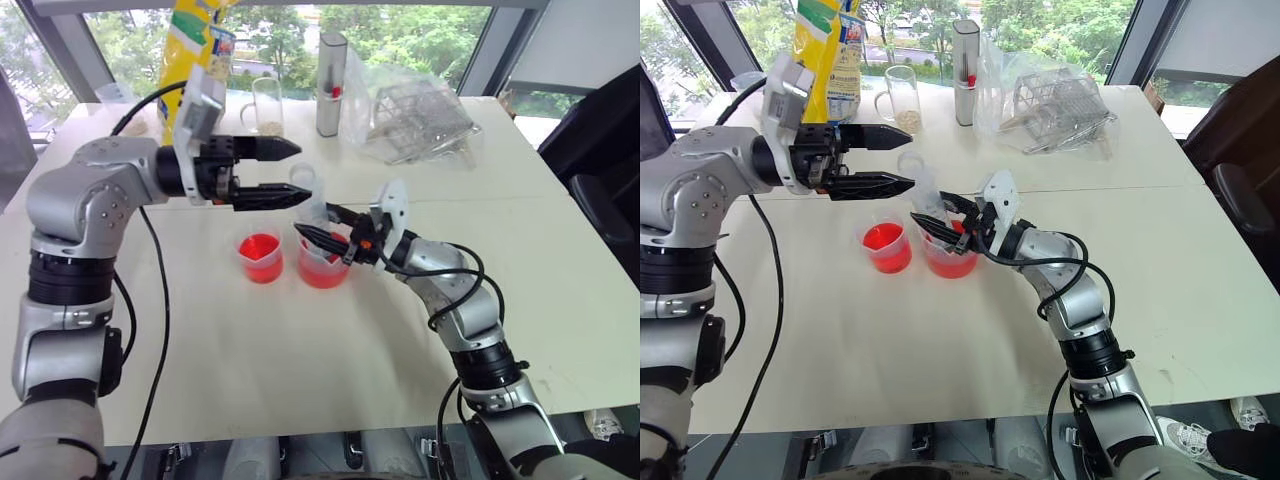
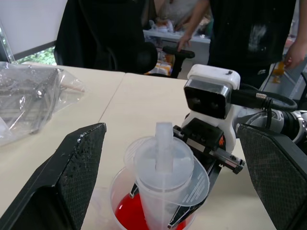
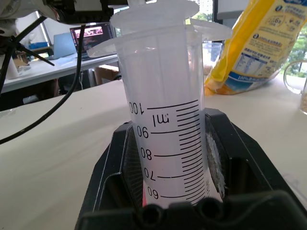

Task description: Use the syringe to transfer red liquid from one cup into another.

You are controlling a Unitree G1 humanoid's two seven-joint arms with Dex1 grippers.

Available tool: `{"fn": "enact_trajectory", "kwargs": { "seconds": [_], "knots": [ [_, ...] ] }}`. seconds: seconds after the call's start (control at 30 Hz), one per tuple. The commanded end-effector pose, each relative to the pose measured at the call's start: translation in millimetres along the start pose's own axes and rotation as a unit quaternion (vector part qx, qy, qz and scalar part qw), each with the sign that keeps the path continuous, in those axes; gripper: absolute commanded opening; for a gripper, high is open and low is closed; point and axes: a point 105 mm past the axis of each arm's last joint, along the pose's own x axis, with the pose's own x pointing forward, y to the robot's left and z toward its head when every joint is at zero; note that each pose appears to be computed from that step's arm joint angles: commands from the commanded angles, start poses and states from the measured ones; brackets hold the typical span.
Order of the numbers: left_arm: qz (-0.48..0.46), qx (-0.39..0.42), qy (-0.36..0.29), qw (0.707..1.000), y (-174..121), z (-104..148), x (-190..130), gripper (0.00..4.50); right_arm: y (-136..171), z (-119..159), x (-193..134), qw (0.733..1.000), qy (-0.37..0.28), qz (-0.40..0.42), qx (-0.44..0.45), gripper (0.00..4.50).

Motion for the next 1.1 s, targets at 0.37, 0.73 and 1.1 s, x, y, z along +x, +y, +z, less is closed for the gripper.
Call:
{"fn": "enact_trajectory", "kwargs": {
  "seconds": [0.37, 0.73, 1.1],
  "knots": [
    [0.005, -0.001, 0.011, 1.000, -1.9, -5.3, 6.4, 0.21, 4.5, 16.4, 2.1, 1.000, -0.027, 0.003, -0.012, 1.42],
    [0.010, 0.017, -0.011, 1.000, 1.5, 9.6, 9.4, 0.10, 13.5, 9.4, -0.2, 1.000, -0.007, 0.025, 0.018, 1.42],
    [0.025, 0.042, -0.027, 0.998, 9.7, 25.7, 8.9, 0.10, 15.5, -3.6, -3.6, 0.999, 0.020, 0.029, 0.035, 1.42]
  ]
}}
